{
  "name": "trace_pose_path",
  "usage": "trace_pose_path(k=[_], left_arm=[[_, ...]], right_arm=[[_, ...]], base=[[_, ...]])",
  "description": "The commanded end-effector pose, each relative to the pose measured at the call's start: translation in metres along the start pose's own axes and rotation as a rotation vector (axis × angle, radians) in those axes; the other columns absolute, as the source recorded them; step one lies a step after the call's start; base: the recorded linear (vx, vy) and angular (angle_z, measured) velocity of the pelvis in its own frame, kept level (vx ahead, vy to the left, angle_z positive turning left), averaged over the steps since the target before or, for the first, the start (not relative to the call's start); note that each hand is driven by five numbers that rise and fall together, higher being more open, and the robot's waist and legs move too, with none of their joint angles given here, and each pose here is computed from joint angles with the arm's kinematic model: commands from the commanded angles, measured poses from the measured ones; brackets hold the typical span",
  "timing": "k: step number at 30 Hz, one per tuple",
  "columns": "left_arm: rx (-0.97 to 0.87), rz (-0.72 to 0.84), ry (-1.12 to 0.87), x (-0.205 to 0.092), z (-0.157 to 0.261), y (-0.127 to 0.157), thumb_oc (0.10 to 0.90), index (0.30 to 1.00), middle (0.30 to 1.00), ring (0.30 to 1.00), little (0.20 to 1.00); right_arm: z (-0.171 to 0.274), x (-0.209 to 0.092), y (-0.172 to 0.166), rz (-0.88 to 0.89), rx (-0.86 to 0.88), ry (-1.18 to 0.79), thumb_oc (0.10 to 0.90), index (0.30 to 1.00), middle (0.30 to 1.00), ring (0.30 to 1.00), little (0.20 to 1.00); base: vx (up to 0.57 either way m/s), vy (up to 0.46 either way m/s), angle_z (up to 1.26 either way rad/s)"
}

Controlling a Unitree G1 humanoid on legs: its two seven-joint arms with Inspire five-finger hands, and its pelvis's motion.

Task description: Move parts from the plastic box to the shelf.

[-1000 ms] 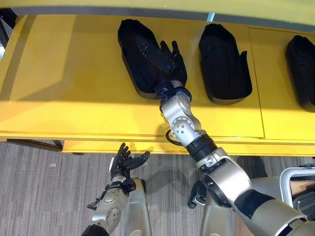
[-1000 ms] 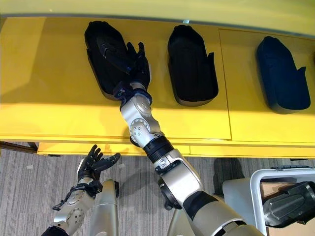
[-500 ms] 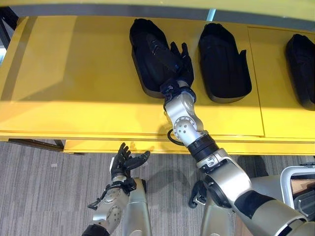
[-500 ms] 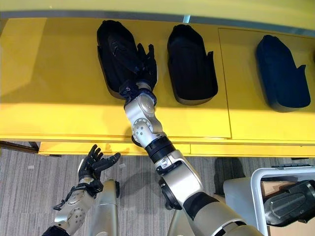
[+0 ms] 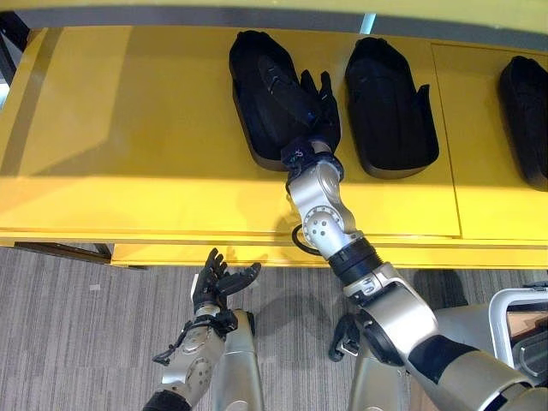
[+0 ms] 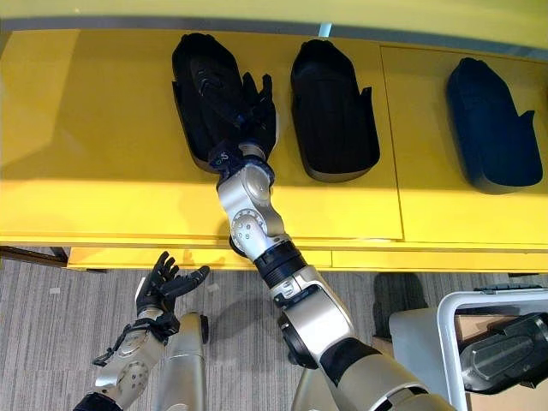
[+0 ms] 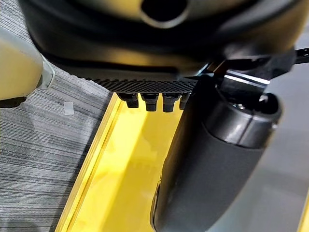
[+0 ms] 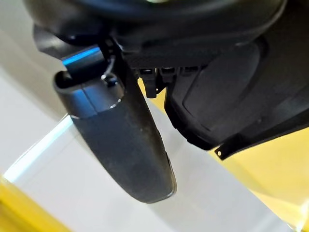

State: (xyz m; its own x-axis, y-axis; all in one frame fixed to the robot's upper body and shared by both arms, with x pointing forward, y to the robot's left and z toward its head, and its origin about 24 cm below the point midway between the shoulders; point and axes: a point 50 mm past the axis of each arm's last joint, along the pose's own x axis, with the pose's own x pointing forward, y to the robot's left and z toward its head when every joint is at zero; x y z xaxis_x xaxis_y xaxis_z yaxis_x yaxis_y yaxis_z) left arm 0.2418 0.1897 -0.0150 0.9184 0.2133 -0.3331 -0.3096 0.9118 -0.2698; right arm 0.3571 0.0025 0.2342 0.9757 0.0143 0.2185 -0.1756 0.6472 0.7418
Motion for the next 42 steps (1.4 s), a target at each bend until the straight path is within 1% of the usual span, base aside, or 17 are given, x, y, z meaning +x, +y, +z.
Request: trace_pose_path(k=[1, 4, 6, 9, 20, 24, 25, 26, 30, 31, 33, 36, 37, 38, 40, 41, 42], left_arm=[[-0.018, -0.095, -0.154, 0.001, 0.028, -0.020, 0.900, 1.000, 1.000, 1.000, 1.000], [-0.016, -0.081, -0.140, 0.002, 0.025, -0.019, 0.900, 1.000, 1.000, 1.000, 1.000], [-0.018, -0.076, -0.137, 0.002, 0.024, -0.018, 0.900, 1.000, 1.000, 1.000, 1.000], [-0.019, -0.064, -0.136, 0.003, 0.024, -0.020, 0.900, 1.000, 1.000, 1.000, 1.000], [-0.033, -0.032, -0.134, 0.003, 0.024, -0.014, 0.900, 1.000, 1.000, 1.000, 1.000], [-0.036, -0.021, -0.138, 0.002, 0.024, -0.011, 0.900, 1.000, 1.000, 1.000, 1.000], [-0.037, -0.019, -0.141, 0.002, 0.025, -0.009, 0.900, 1.000, 1.000, 1.000, 1.000], [-0.037, -0.019, -0.141, 0.002, 0.025, -0.009, 0.900, 1.000, 1.000, 1.000, 1.000], [-0.024, -0.010, -0.149, 0.001, 0.026, 0.000, 0.900, 1.000, 1.000, 1.000, 1.000], [-0.024, -0.010, -0.149, 0.001, 0.026, 0.000, 0.900, 1.000, 1.000, 1.000, 1.000], [-0.029, -0.012, -0.158, 0.001, 0.027, 0.002, 0.900, 1.000, 1.000, 1.000, 1.000], [-0.026, -0.026, -0.178, -0.001, 0.031, 0.003, 0.900, 1.000, 1.000, 1.000, 1.000], [-0.024, -0.035, -0.183, -0.002, 0.032, 0.004, 0.900, 1.000, 1.000, 1.000, 1.000], [-0.024, -0.036, -0.183, -0.002, 0.032, 0.004, 0.900, 1.000, 1.000, 1.000, 1.000], [-0.021, -0.053, -0.191, -0.004, 0.033, 0.004, 0.900, 1.000, 1.000, 1.000, 1.000], [-0.022, -0.058, -0.188, -0.005, 0.032, 0.005, 0.900, 1.000, 1.000, 1.000, 1.000], [-0.022, -0.058, -0.188, -0.005, 0.032, 0.005, 0.900, 1.000, 1.000, 1.000, 1.000]], right_arm=[[0.008, -0.026, 0.072, 0.389, 0.017, -0.072, 0.900, 1.000, 1.000, 1.000, 1.000], [0.020, -0.043, 0.093, 0.521, 0.067, -0.127, 0.900, 1.000, 1.000, 1.000, 1.000], [0.023, -0.046, 0.095, 0.536, 0.077, -0.140, 0.900, 1.000, 1.000, 1.000, 1.000], [0.032, -0.061, 0.100, 0.612, 0.111, -0.184, 0.900, 1.000, 1.000, 1.000, 1.000], [0.051, -0.080, 0.106, 0.733, 0.187, -0.243, 0.900, 1.000, 1.000, 1.000, 1.000], [0.061, -0.086, 0.108, 0.776, 0.166, -0.299, 0.900, 1.000, 1.000, 1.000, 1.000], [0.063, -0.089, 0.110, 0.821, 0.111, -0.320, 0.900, 1.000, 1.000, 1.000, 1.000], [0.063, -0.089, 0.110, 0.821, 0.111, -0.320, 0.900, 1.000, 1.000, 1.000, 1.000], [0.071, -0.085, 0.111, 0.917, -0.131, -0.392, 0.900, 1.000, 1.000, 1.000, 1.000], [0.071, -0.085, 0.111, 0.917, -0.131, -0.392, 0.900, 1.000, 1.000, 1.000, 1.000], [0.079, -0.081, 0.106, 0.927, -0.204, -0.428, 0.900, 1.000, 1.000, 1.000, 1.000], [0.103, -0.080, 0.099, 0.972, -0.355, -0.540, 0.900, 1.000, 1.000, 1.000, 1.000], [0.119, -0.078, 0.091, 0.980, -0.421, -0.591, 0.900, 1.000, 1.000, 1.000, 1.000], [0.119, -0.078, 0.091, 0.980, -0.421, -0.591, 0.900, 1.000, 1.000, 1.000, 1.000], [0.144, -0.081, 0.081, 1.013, -0.577, -0.677, 0.900, 1.000, 1.000, 1.000, 1.000], [0.150, -0.082, 0.079, 1.033, -0.624, -0.688, 0.900, 1.000, 1.000, 1.000, 1.000], [0.150, -0.082, 0.079, 1.032, -0.624, -0.688, 0.900, 1.000, 1.000, 1.000, 1.000]], base=[[0.01, -0.015, -0.03], [-0.02, 0.000, 0.00], [0.00, 0.000, 0.00], [-0.05, 0.009, 0.01], [0.00, -0.002, -0.01], [0.00, 0.000, 0.00], [0.00, 0.000, 0.00], [0.00, 0.000, 0.00], [0.00, 0.000, 0.00], [0.00, 0.000, 0.00], [0.00, 0.000, 0.00], [0.00, 0.000, 0.00], [0.00, 0.000, 0.00], [0.00, 0.000, 0.00], [-0.01, -0.002, -0.02], [0.00, 0.000, 0.00], [0.00, 0.000, 0.00]])
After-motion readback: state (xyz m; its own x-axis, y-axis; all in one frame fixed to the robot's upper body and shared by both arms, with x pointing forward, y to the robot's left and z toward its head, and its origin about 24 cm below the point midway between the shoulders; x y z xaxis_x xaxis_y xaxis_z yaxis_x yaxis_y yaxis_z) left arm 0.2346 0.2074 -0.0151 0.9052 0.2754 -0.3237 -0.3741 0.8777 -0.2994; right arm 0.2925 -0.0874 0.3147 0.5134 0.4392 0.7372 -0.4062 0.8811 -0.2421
